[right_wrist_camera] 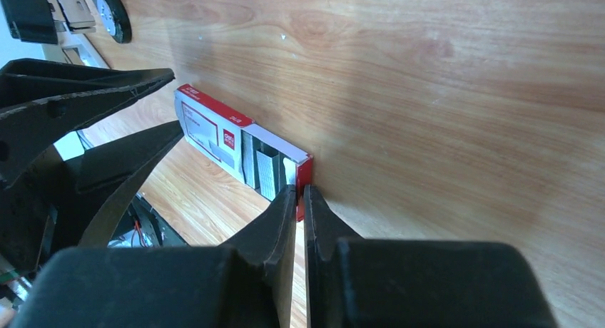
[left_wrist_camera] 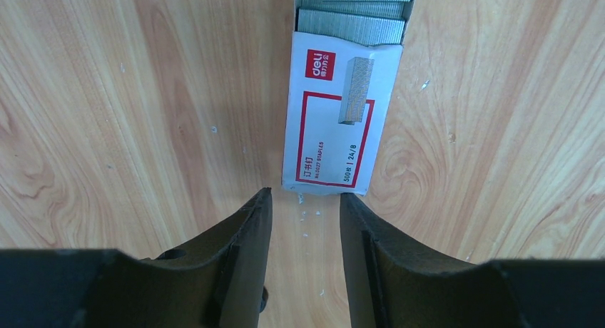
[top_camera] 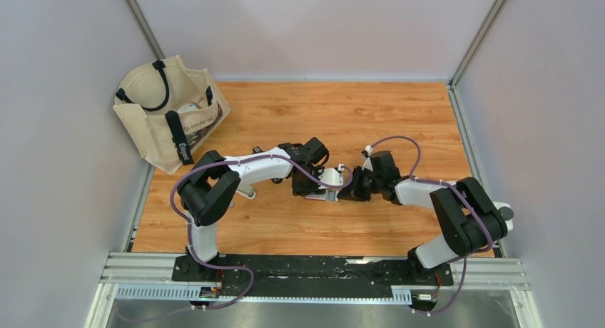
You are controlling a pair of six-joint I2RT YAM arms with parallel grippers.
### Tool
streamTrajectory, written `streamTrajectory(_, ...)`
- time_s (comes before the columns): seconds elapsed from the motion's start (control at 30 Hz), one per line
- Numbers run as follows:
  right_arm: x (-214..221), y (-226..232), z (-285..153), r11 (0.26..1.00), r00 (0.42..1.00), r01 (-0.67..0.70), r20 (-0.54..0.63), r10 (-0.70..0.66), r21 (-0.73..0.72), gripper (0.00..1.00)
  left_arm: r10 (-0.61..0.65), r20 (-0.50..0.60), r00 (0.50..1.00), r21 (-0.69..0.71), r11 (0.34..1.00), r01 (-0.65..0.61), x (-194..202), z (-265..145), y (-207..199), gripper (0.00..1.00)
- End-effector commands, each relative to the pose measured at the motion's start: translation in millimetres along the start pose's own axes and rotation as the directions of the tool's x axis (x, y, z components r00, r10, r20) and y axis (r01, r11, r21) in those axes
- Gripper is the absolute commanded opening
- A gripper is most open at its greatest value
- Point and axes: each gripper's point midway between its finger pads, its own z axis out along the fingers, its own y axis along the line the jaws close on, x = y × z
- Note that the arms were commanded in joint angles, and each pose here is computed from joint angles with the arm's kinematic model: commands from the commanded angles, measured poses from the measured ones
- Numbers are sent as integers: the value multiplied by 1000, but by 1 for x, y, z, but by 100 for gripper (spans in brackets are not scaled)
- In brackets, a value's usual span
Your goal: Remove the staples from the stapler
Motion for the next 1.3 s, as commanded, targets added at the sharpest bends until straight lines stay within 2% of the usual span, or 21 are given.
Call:
streamTrajectory(0.0, -9, 5, 5, 1000, 1000, 25, 9, -25, 0, 10, -9, 47, 999, -24, 1000, 10, -19, -4, 8, 48)
streamTrajectory(0.53, -1, 22, 20, 998, 997, 67, -40, -67, -22, 10, -23, 35, 999, -42, 999, 25, -19, -4, 10, 47)
streamTrajectory(0.87, 4, 28, 27, 996, 996, 53, -64, -57, -65, 21, -28, 32, 999, -46, 999, 30, -18, -3, 9, 47)
streamTrajectory(1.27, 7, 31, 28, 994, 997, 35, -58, -41, -101, 23, -23, 11, 1000, -47, 999, 24, -13, -3, 8, 46)
